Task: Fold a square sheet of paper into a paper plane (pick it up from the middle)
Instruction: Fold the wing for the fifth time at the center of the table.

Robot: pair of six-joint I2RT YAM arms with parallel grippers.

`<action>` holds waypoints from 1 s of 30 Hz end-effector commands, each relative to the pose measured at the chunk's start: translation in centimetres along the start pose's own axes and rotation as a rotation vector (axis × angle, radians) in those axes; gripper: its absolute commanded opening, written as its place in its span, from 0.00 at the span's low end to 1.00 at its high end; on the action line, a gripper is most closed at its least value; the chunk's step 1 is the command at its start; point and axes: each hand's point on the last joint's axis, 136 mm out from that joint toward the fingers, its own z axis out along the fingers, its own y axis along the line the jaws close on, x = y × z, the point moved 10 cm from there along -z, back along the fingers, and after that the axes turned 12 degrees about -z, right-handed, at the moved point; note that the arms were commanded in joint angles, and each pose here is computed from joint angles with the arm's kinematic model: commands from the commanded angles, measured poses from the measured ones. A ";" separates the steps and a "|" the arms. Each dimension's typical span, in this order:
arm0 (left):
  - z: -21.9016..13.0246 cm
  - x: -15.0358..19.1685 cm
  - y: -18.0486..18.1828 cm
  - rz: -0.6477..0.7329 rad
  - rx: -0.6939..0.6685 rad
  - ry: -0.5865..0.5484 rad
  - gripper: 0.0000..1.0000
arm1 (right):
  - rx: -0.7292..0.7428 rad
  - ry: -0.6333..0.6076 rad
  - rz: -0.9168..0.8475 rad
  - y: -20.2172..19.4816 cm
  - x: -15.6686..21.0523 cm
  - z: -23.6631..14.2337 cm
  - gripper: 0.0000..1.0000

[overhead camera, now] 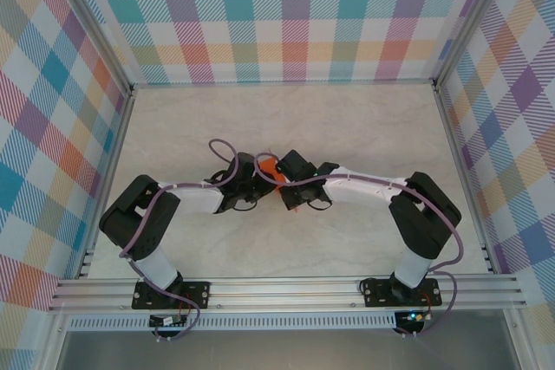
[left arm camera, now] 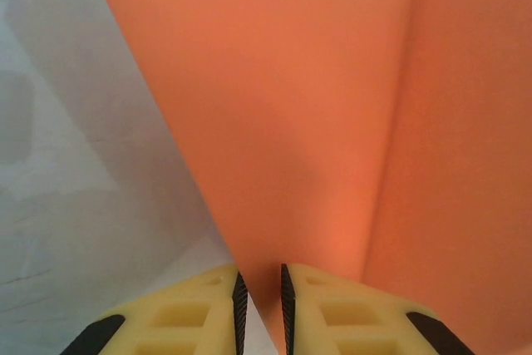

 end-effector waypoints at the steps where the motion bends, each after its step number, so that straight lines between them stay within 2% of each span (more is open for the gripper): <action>1: -0.2 0.1 0.6 -0.006 -0.009 -0.024 0.20 | 0.009 0.028 -0.047 0.8 -0.2 0.6 0.03; 8: -0.3 0.4 1.7 -0.009 -0.044 -0.018 0.16 | -0.106 0.035 -0.006 2.2 -0.2 1.7 0.03; 12: -0.3 0.5 2.2 -0.012 -0.066 -0.013 0.13 | -0.154 0.029 0.025 2.6 -0.4 1.8 0.08; 19: -0.3 0.5 2.3 -0.015 -0.087 -0.012 0.11 | -0.129 0.007 0.065 2.4 -0.8 0.3 0.20; 30: -0.2 0.5 2.3 -0.013 -0.096 -0.007 0.11 | -0.072 0.036 0.124 2.1 -0.4 -0.5 0.25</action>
